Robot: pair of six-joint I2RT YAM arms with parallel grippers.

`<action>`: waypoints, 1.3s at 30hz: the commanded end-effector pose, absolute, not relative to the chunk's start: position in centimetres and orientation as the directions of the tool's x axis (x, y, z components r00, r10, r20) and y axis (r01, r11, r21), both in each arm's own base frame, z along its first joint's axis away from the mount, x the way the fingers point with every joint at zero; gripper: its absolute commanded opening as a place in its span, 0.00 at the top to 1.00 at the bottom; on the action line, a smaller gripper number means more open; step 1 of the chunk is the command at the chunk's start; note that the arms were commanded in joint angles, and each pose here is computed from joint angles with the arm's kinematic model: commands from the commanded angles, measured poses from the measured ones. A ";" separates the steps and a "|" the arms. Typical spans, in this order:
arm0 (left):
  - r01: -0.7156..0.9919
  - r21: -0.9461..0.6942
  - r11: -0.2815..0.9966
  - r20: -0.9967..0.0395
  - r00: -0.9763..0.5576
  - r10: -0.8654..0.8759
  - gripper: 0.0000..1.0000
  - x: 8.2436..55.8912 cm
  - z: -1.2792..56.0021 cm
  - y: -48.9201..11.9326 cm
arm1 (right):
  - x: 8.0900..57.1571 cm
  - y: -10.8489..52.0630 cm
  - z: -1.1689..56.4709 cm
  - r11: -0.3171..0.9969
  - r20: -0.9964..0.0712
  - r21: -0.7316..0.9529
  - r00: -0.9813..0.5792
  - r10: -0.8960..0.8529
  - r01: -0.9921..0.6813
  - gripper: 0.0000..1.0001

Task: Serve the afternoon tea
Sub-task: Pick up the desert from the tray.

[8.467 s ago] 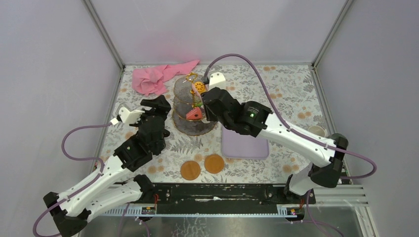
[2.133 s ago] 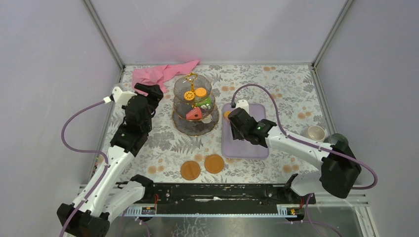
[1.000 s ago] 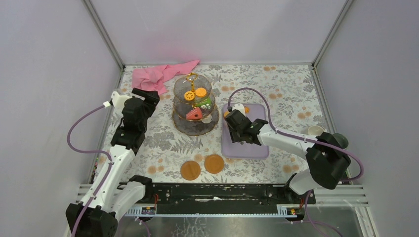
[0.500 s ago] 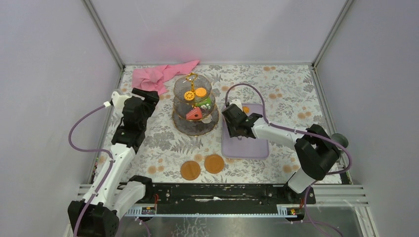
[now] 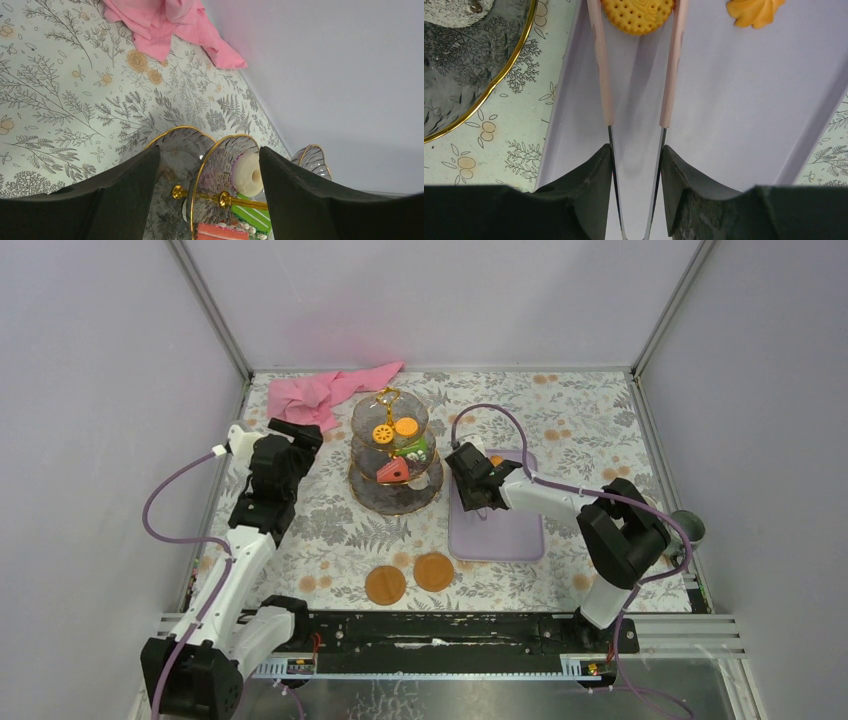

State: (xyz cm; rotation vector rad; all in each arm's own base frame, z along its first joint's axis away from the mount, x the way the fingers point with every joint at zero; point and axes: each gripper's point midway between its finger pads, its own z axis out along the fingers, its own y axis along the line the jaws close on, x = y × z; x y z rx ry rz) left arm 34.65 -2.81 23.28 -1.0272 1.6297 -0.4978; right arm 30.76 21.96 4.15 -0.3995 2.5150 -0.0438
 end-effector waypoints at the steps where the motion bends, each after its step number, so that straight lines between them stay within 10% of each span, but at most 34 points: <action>1: -0.329 -0.783 0.528 -0.558 -0.006 -0.830 0.21 35.3 23.9 -2.6 | 32.3 23.3 6.1 0.956 -0.599 -0.084 -0.752 -0.274 -0.282 0.61; 39: -0.349 -0.776 0.526 -0.562 0.001 -0.827 0.21 34.4 23.8 -1.7 | 29.9 21.0 20.1 0.968 -0.775 0.046 -0.620 -0.121 -0.247 0.72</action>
